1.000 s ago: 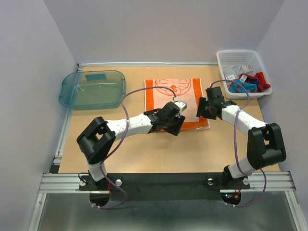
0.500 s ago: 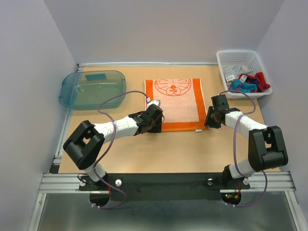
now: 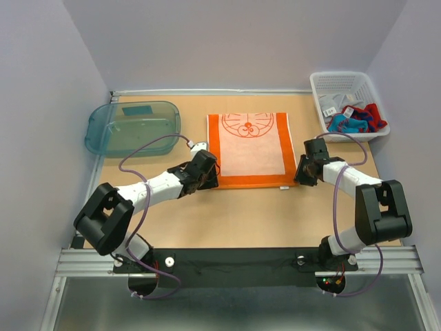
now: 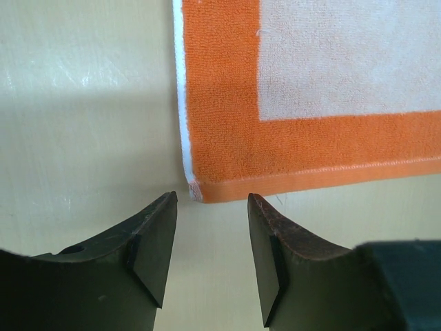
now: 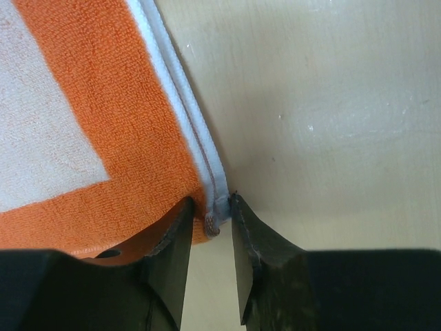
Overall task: Fold and stack the towels
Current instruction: Fold the towel
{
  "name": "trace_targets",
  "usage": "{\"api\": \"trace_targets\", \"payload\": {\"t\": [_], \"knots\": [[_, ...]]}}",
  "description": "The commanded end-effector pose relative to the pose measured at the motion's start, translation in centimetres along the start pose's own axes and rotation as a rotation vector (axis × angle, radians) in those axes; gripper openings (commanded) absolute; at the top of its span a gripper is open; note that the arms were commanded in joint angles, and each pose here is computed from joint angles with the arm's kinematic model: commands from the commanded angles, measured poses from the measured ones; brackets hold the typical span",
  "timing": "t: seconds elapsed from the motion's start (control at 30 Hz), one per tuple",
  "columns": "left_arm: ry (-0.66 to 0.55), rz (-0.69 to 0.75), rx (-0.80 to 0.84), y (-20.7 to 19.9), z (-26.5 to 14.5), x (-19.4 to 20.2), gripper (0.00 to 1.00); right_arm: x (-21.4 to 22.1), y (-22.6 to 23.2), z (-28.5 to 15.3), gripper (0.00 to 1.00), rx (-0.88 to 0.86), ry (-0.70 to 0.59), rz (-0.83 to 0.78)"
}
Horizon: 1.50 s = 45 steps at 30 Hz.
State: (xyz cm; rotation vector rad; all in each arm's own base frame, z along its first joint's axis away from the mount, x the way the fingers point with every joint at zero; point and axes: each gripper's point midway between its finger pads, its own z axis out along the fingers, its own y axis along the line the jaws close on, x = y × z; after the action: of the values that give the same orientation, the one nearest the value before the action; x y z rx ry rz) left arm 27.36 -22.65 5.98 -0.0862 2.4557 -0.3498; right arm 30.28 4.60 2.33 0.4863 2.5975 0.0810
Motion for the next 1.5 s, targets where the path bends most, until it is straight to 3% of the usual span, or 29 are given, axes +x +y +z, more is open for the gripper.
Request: {"api": "trace_targets", "payload": {"t": [0.0, 0.17, 0.33, 1.13, 1.23, 1.37, 1.4, 1.47], "knots": [[-0.048, -0.054, -0.009, 0.6, -0.1, -0.8, 0.56, 0.2, -0.5, 0.2, 0.33, 0.009, -0.015, 0.024], [-0.038, -0.068, -0.016, 0.9, 0.7, -0.5, 0.56, 0.4, -0.3, 0.0, 0.24, -0.003, -0.012, 0.026], [-0.021, -0.071, -0.02, 0.8, 1.3, -0.1, 0.56, 0.2, -0.1, -0.2, 0.05, -0.016, -0.013, 0.018], [0.048, -0.077, -0.093, 1.2, 4.0, 1.4, 0.55, 1.8, -0.6, 0.8, 0.05, -0.039, 0.077, 0.054], [0.076, -0.077, -0.132, 2.1, 4.2, 2.3, 0.46, 2.0, -0.4, 0.7, 0.04, -0.069, 0.097, 0.074], [0.097, -0.064, -0.176, 3.0, 4.4, 3.1, 0.24, 2.0, -0.3, 0.6, 0.01, -0.082, 0.106, 0.098], [0.108, -0.053, -0.197, 3.4, 4.5, 3.4, 0.15, 2.1, -0.2, 0.5, 0.01, -0.087, 0.111, 0.102], [0.125, -0.03, -0.238, 4.3, 4.3, 3.7, 0.08, 2.3, 0.2, 0.1, 0.01, -0.115, 0.123, 0.093]]}}
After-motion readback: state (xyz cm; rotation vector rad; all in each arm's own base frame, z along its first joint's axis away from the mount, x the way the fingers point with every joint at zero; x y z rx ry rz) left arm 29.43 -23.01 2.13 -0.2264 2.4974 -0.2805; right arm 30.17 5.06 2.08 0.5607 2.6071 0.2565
